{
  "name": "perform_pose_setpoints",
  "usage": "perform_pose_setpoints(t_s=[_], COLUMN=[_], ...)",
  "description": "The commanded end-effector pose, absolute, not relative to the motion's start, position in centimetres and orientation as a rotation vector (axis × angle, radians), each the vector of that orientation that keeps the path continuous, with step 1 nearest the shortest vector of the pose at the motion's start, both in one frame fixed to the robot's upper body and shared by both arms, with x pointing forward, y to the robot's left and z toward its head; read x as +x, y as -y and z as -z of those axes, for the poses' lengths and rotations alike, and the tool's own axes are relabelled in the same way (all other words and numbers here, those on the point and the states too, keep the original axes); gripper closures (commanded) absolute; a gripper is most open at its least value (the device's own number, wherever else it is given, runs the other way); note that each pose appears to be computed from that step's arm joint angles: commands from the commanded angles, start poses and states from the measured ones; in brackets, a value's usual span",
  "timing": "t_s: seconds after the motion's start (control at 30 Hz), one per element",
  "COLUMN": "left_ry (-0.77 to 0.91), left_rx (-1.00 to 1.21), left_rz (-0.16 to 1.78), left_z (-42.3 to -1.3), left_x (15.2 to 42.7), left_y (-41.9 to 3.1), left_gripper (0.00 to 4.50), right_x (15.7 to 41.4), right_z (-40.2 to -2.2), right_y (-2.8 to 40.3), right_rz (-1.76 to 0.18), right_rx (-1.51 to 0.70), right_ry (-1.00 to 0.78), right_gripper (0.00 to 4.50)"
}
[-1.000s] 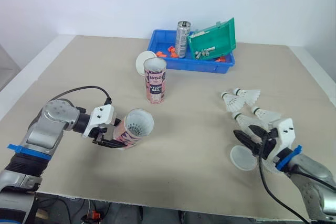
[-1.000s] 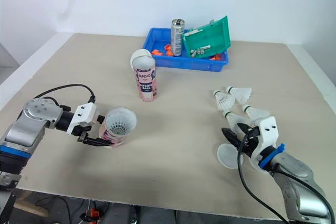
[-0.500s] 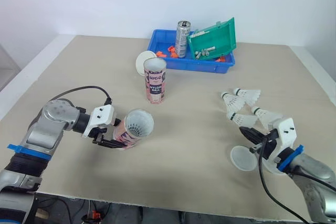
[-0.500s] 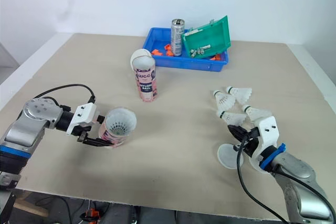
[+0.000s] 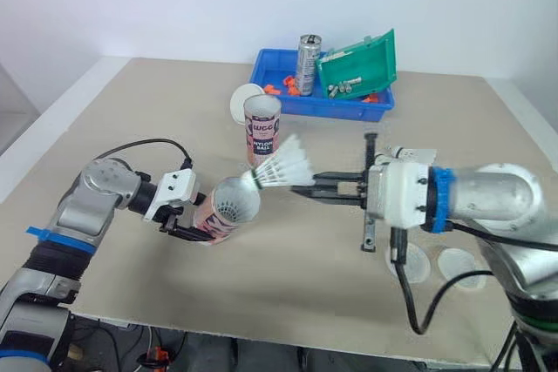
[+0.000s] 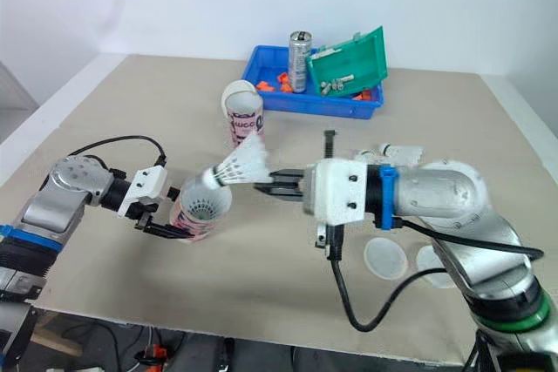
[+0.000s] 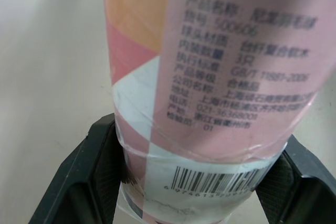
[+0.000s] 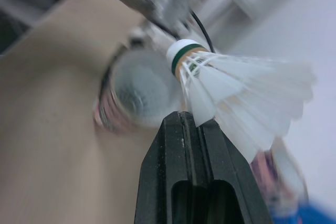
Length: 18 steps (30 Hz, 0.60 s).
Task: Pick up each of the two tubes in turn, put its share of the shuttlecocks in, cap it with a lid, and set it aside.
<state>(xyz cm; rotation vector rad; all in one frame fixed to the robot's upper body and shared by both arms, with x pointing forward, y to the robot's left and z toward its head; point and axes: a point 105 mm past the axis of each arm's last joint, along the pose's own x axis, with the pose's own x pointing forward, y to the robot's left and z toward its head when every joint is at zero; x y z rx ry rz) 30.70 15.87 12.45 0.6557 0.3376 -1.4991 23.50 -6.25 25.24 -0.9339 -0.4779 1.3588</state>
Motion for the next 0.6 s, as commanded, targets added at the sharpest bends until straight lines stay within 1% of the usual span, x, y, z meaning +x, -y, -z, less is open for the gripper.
perform_pose_setpoints(t_s=[0.03,0.13,0.4,0.43,0.47,0.5,0.53,0.57,0.6], left_ry=[-0.435,-0.429,-0.426,-0.426,-0.426,-0.426,-0.425,-0.425,-0.424], left_rx=[0.676,0.674,0.676,0.675,0.675,0.674,0.674,0.673,0.672], left_rz=[1.454,1.454,1.446,1.446,1.446,1.445,1.445,1.445,1.444], left_z=[-10.3,-10.4,-10.7,-10.7,-10.7,-10.7,-10.7,-10.7,-10.8], left_x=[31.0,31.0,31.1,31.1,31.1,31.1,31.1,31.1,31.1], left_y=[-16.6,-16.5,-16.6,-16.6,-16.6,-16.6,-16.6,-16.6,-16.5], left_gripper=[1.58,1.58,1.58,1.58,1.58,1.58,1.58,1.58,1.58], right_x=[24.5,25.2,25.7,26.0,26.1,26.0,26.0,25.5,25.0], right_z=[-24.8,-23.9,-22.3,-22.2,-22.1,-22.4,-23.4,-24.1,-25.0], right_y=[5.7,4.7,4.2,4.2,4.2,4.2,3.9,3.9,3.7], right_rz=[-1.389,-1.439,-1.554,-1.558,-1.568,-1.581,-1.575,-1.601,-1.609], right_rx=[-1.031,-1.092,-1.224,-1.230,-1.230,-1.220,-1.164,-1.112,-1.073], right_ry=[0.517,0.540,0.538,0.515,0.495,0.484,0.479,0.466,0.501], right_gripper=[4.48,4.48,4.48,3.99,3.86,3.52,3.40,2.93,2.57])
